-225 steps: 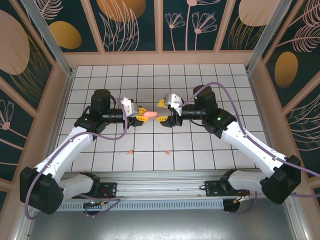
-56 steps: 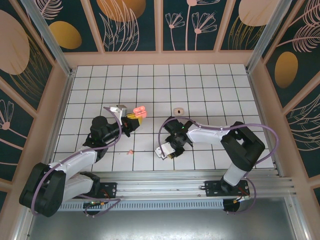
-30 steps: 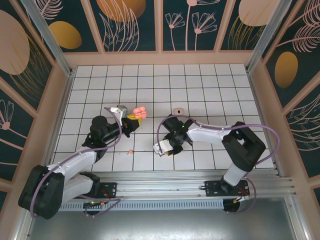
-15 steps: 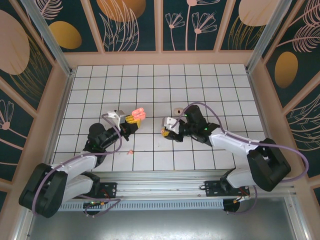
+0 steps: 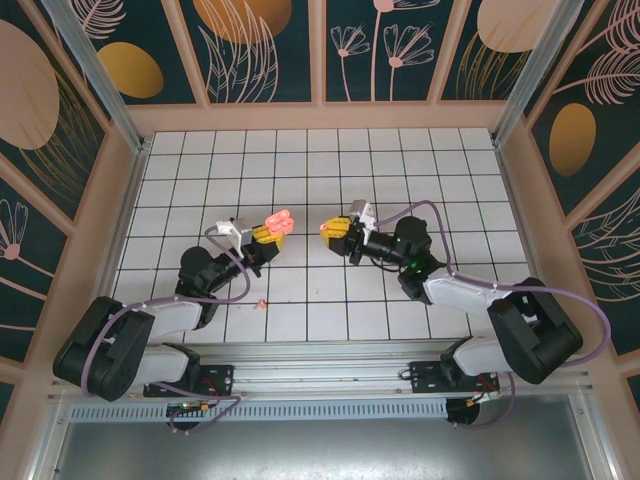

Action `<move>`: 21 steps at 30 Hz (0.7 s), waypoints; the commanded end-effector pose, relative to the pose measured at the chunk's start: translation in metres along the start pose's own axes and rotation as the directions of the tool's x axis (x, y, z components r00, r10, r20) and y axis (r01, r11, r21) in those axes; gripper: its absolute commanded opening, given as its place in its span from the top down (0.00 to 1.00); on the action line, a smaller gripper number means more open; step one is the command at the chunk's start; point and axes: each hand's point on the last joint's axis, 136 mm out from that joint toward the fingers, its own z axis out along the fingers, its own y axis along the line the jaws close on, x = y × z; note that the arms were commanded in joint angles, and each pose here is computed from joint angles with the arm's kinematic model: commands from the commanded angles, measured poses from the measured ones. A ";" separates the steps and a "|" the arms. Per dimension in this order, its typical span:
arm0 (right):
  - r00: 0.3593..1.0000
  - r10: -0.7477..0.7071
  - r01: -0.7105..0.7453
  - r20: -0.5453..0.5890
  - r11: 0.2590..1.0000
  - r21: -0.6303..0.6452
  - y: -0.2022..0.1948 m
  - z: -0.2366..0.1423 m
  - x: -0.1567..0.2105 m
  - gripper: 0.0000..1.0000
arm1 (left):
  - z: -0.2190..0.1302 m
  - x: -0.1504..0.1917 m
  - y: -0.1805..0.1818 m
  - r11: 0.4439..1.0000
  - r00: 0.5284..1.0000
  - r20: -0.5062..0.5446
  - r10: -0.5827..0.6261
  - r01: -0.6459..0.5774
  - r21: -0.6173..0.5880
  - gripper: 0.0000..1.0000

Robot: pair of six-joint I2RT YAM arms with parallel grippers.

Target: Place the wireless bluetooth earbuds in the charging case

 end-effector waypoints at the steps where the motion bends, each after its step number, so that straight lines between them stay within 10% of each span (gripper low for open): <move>1: 0.983 0.020 -0.014 0.185 0.999 -0.033 0.001 0.005 -0.050 0.79 | 0.006 -0.020 -0.011 0.996 0.996 0.069 0.059 -0.063 0.057 0.87; 21: 0.967 0.062 -0.032 0.246 0.992 -0.124 0.002 0.051 -0.065 0.79 | 0.026 -0.041 -0.022 0.989 0.989 0.110 0.100 -0.111 0.097 0.86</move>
